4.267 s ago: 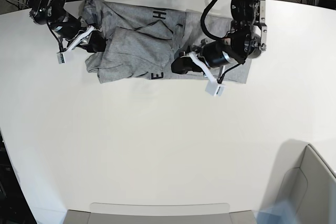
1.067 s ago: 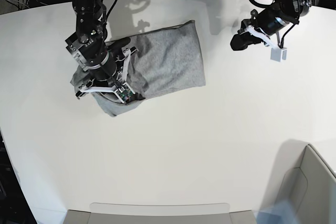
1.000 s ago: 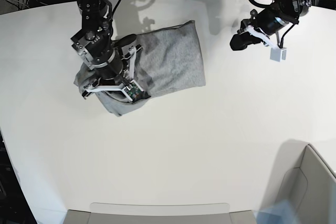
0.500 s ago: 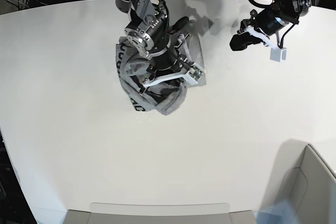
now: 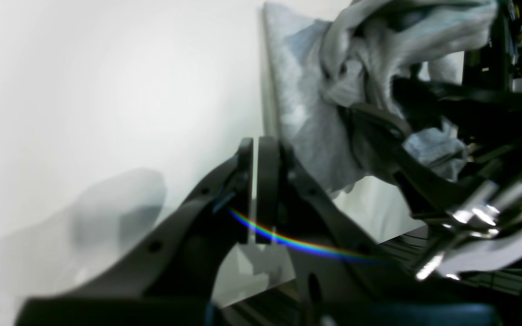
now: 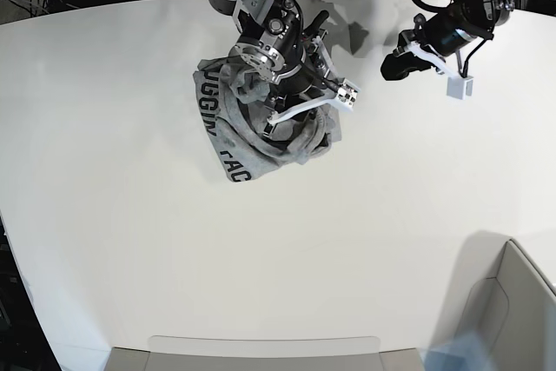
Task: Fold the T-shirt properly
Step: 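Fold the held end over the shirt with the right gripper toward the left gripper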
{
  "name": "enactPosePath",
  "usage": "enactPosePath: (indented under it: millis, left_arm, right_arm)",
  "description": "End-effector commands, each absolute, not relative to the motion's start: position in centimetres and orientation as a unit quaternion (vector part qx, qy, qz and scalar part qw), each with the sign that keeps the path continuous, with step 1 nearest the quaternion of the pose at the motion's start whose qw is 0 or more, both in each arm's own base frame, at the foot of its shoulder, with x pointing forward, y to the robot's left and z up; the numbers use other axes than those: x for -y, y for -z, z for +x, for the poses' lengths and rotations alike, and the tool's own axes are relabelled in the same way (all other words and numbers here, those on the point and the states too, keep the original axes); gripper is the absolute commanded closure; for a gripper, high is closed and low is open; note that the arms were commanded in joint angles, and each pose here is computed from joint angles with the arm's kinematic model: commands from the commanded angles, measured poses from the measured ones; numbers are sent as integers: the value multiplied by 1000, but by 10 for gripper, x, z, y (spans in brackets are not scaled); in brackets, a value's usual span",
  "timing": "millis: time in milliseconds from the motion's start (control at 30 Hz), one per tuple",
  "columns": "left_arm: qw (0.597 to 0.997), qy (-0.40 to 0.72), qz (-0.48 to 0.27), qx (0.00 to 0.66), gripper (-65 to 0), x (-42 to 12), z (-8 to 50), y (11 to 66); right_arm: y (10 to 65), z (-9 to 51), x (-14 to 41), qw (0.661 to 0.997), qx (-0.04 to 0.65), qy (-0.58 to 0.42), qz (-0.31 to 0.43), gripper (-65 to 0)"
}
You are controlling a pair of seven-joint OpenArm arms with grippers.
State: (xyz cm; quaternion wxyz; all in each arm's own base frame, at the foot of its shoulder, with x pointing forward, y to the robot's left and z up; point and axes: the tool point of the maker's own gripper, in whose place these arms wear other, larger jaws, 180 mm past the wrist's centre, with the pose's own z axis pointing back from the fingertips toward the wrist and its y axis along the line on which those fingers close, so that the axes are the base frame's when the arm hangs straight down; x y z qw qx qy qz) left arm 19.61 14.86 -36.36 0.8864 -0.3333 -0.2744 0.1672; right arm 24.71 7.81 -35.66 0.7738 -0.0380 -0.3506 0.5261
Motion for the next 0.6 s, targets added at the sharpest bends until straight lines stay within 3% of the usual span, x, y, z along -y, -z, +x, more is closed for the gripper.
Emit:
enactPosePath:
  millis: [0, 567]
  left_arm:
    - [883, -166, -338, 282, -15, -150, 198, 360]
    - [883, -185, -342, 261, -15, -153, 193, 375]
  right_arm:
    - [342, 255, -85, 768, 376, -516, -32, -210]
    - [328, 286, -126, 733, 396, -553, 2, -192]
